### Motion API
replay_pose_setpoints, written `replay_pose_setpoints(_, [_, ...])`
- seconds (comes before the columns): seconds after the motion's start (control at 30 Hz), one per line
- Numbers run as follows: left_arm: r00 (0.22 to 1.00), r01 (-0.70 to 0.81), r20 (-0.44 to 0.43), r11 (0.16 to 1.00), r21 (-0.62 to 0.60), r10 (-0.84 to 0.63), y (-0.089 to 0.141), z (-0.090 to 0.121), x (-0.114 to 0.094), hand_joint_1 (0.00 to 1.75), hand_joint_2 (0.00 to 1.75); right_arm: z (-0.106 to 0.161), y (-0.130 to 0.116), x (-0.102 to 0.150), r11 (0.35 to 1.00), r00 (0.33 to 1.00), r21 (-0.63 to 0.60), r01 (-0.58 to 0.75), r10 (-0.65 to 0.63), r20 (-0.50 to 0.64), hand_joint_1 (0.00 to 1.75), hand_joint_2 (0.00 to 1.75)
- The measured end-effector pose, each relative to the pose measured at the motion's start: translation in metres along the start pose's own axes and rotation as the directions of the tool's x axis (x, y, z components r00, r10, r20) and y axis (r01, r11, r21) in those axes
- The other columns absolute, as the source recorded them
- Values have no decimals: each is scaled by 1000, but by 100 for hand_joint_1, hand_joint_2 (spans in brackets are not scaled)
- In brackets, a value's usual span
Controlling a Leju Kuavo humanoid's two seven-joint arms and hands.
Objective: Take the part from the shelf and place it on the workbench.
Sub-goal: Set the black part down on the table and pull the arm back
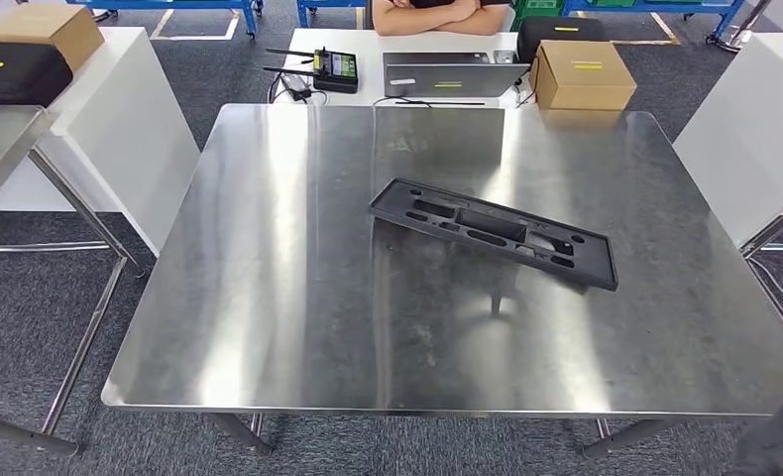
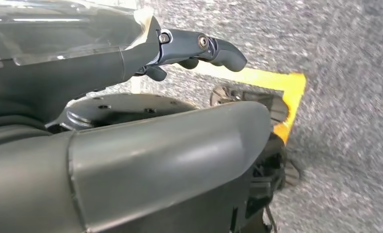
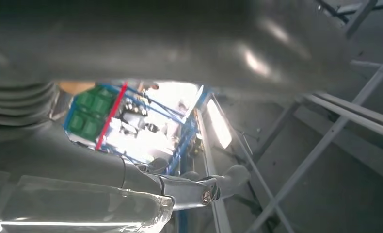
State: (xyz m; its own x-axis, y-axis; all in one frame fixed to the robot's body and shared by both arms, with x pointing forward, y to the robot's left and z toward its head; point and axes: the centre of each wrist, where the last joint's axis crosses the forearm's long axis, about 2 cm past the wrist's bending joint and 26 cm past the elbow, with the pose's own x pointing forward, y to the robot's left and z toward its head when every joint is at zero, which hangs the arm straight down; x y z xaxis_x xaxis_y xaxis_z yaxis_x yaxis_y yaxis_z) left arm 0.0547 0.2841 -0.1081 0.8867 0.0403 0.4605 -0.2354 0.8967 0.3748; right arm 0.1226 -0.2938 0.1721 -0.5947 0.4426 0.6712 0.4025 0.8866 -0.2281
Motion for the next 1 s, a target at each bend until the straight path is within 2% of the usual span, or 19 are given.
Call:
replay_pose_setpoints(0.13, [998, -53, -41, 998, 20, 54, 0, 1, -1, 0, 0, -1, 7, -7, 998, 998, -17, 54, -55, -38, 0, 0])
replay_pose_setpoints(0.3, [989, -128, -69, 990, 60, 132, -4, 3, -2, 0, 0, -3, 20, -36, 989, 986, -97, 110, -121, -118, 0, 0])
replay_pose_setpoints(0.53, [978, -188, -71, 975, 119, 197, -1, 3, -5, 0, 0, 9, 27, -69, 978, 955, -184, 96, -143, -261, 0, 0])
replay_pose_setpoints(0.83, [974, -204, -71, 970, 135, 214, 1, 2, -5, 0, 0, 35, 10, -84, 963, 913, -265, 57, -158, -377, 0, 0])
replay_pose_setpoints(1.0, [955, -291, -10, 940, 181, 297, 7, 0, -7, 0, 0, 47, -3, -95, 954, 889, -294, 60, -185, -418, 0, 0])
